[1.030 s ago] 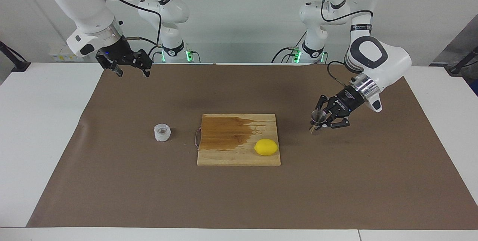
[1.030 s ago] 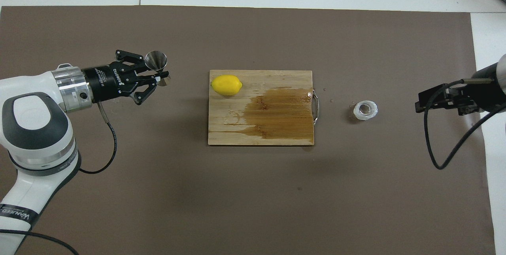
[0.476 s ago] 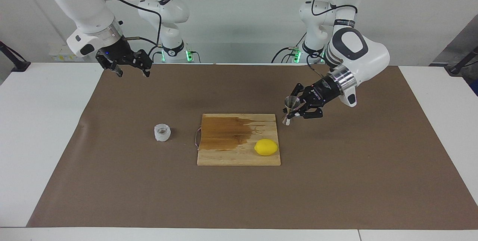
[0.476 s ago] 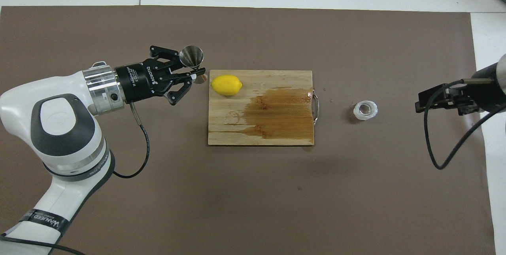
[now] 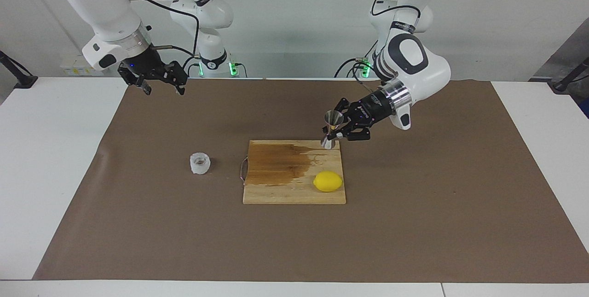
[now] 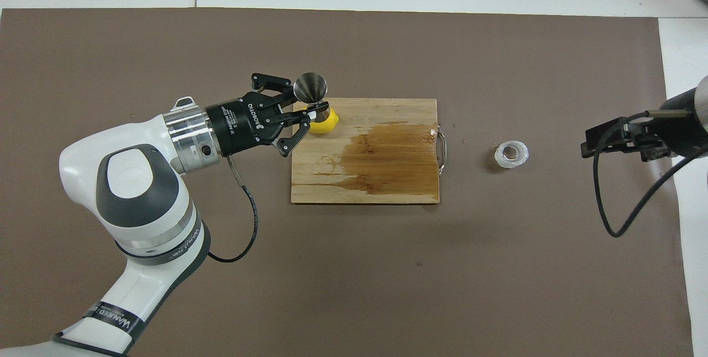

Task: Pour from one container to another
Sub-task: 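Lift the jigger with the left gripper and carry it over the board, then lower the jigger upright onto the board and open the left gripper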

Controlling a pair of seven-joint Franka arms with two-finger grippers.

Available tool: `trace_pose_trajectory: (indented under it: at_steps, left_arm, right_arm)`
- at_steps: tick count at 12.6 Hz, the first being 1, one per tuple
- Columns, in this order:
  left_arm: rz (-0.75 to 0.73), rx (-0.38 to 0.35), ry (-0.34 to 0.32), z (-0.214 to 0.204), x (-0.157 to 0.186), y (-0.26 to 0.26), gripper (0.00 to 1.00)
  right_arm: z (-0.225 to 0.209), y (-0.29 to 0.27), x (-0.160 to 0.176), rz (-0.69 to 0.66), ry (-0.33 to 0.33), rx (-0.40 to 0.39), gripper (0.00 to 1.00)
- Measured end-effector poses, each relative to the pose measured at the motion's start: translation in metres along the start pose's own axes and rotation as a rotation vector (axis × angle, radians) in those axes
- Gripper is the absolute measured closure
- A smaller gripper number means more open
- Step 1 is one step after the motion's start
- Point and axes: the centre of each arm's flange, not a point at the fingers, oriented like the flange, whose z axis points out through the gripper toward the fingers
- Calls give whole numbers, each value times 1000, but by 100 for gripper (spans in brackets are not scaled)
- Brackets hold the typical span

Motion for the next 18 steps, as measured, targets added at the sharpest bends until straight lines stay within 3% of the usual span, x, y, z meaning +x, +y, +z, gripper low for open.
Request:
trace_pose_trajectory:
  at_steps: [4,9,18]
  left_arm:
    - [57,39,-26,49,38,-29,77]
    - [73,24,-35,82,92,-45,77]
    - [16,-30,19,117,113,-53,77]
  right_arm:
    - [0,0,0,0,0,0,0]
    - [0,0,0,0,0,0,0]
    - [0,0,0,0,0,0,0]
